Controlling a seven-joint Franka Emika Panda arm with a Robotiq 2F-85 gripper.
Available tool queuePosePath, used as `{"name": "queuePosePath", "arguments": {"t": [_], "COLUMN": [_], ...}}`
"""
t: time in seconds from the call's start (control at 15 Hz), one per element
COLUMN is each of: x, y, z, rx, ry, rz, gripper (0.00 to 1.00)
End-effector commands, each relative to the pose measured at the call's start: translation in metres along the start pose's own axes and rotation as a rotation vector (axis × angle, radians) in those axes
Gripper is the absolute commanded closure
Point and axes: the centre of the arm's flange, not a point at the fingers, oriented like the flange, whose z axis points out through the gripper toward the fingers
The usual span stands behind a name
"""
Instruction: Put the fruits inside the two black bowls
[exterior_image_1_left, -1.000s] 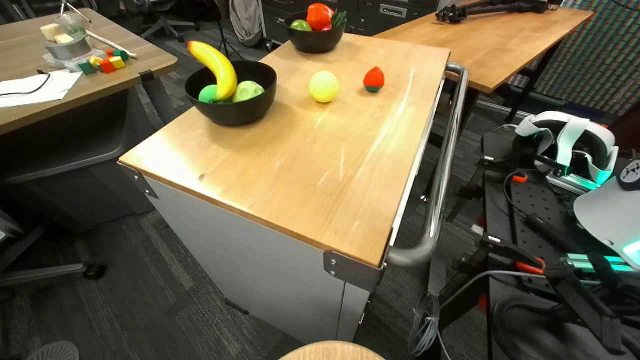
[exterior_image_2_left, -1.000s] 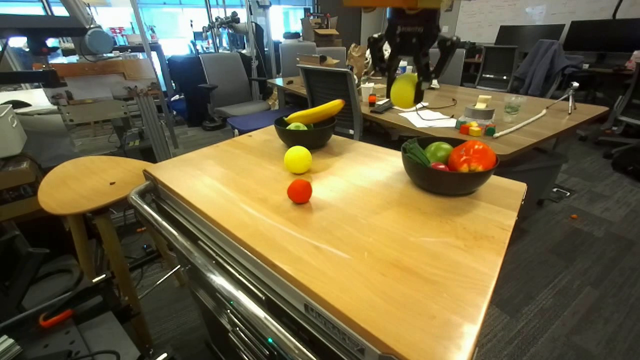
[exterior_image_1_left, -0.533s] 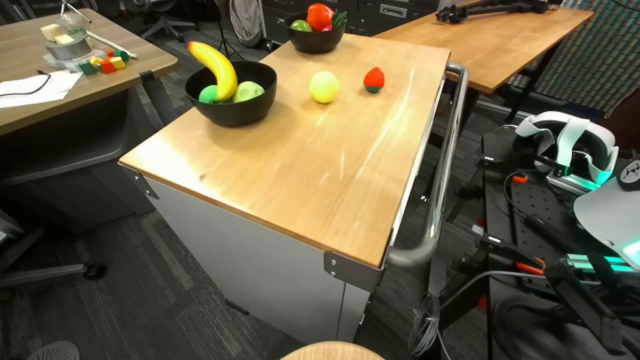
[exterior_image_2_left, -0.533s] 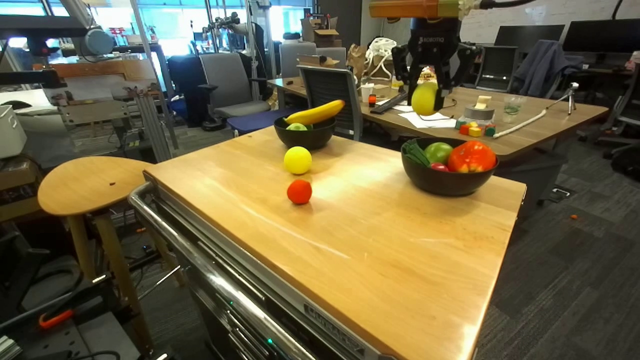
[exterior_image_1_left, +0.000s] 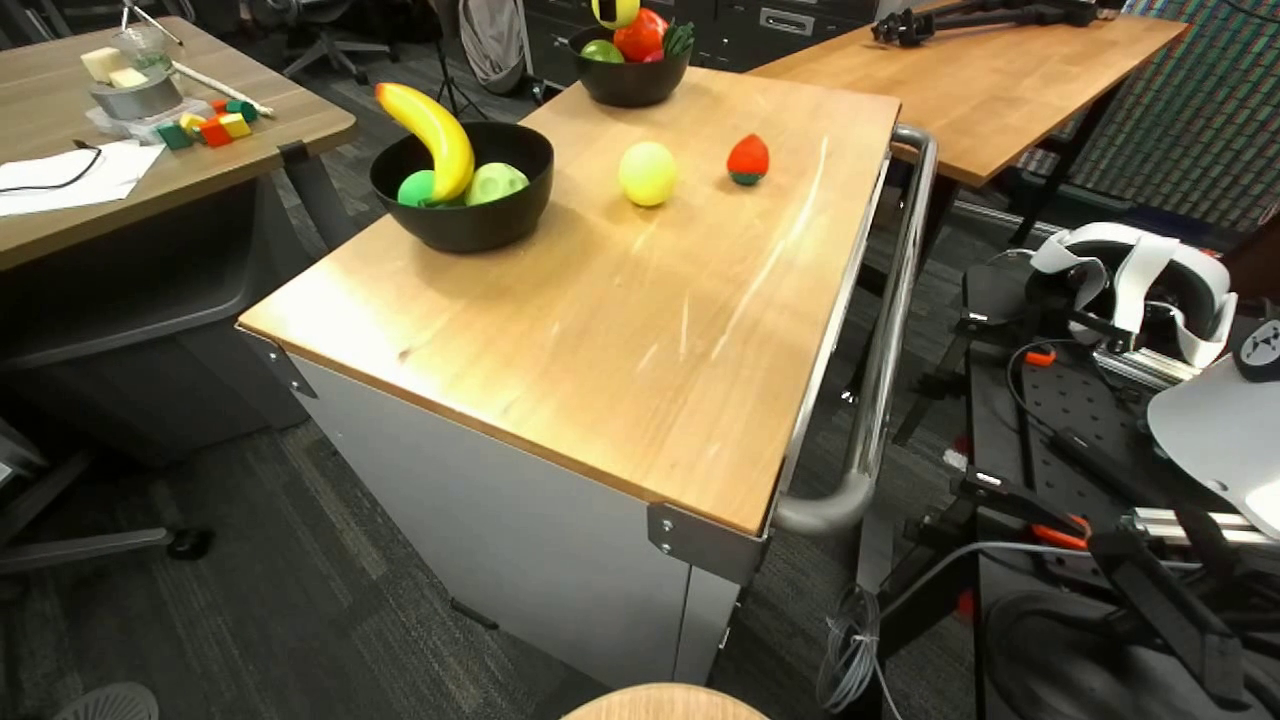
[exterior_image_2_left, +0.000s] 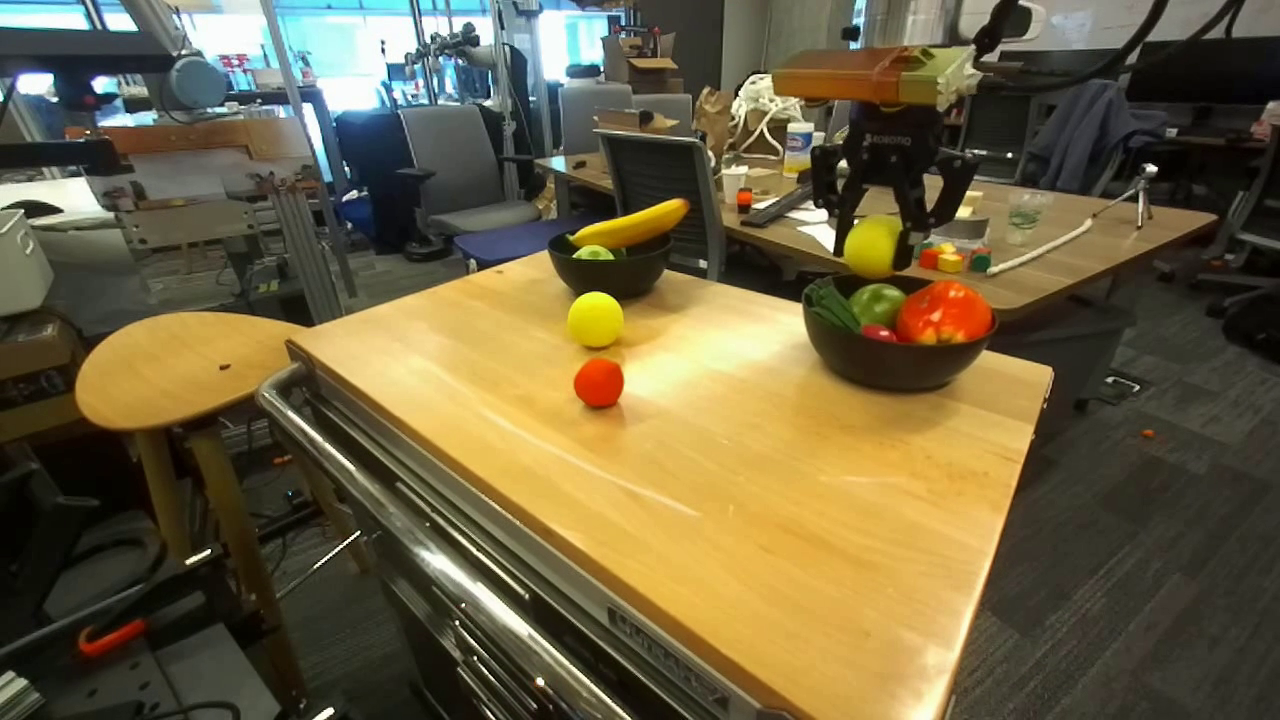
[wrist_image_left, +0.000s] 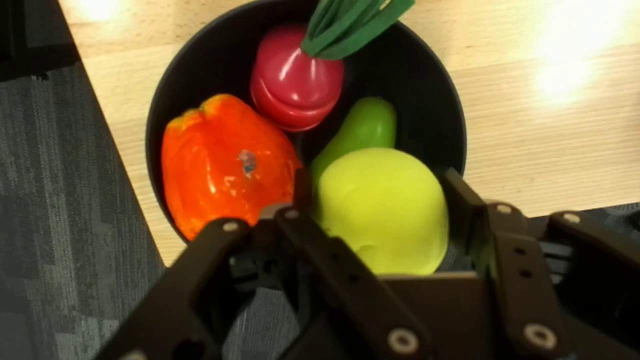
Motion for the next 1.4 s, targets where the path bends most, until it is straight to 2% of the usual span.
{"name": "queuePosePath", "arguments": {"t": [0.0, 0.07, 0.13, 0.4, 0.6, 0.8, 0.87, 1.07, 1.2, 1.33], "x": [0.007, 0.000, -0.008, -0.042, -0.071, -0.089, -0.028, -0.042, -0.042, -0.055], "y": [-0.002, -0.006, -0.011, -0.046, -0.087, -0.111, -0.105, -0.116, -0.105, -0.111], "z": [-0.026, -0.033, -0.040, -0.070, -0.065, -0.040, -0.059, -0.042, -0.043, -0.035], "rx": [-0.018, -0.011, -0.003, 0.010, 0.062, 0.135, 0.093, 0.118, 0.175, 0.238], "ry": [-0.007, 0.006, 0.034, 0.176, 0.221, 0.166, 0.169, 0.133, 0.095, 0.071], "rz": [-0.012, -0.028, -0.053, -0.220, -0.359, -0.487, -0.421, -0.468, -0.457, -0.488], "gripper": [0.06, 0.01, 0.00, 0.00, 0.00, 0.00, 0.00, 0.00, 0.00, 0.00]}}
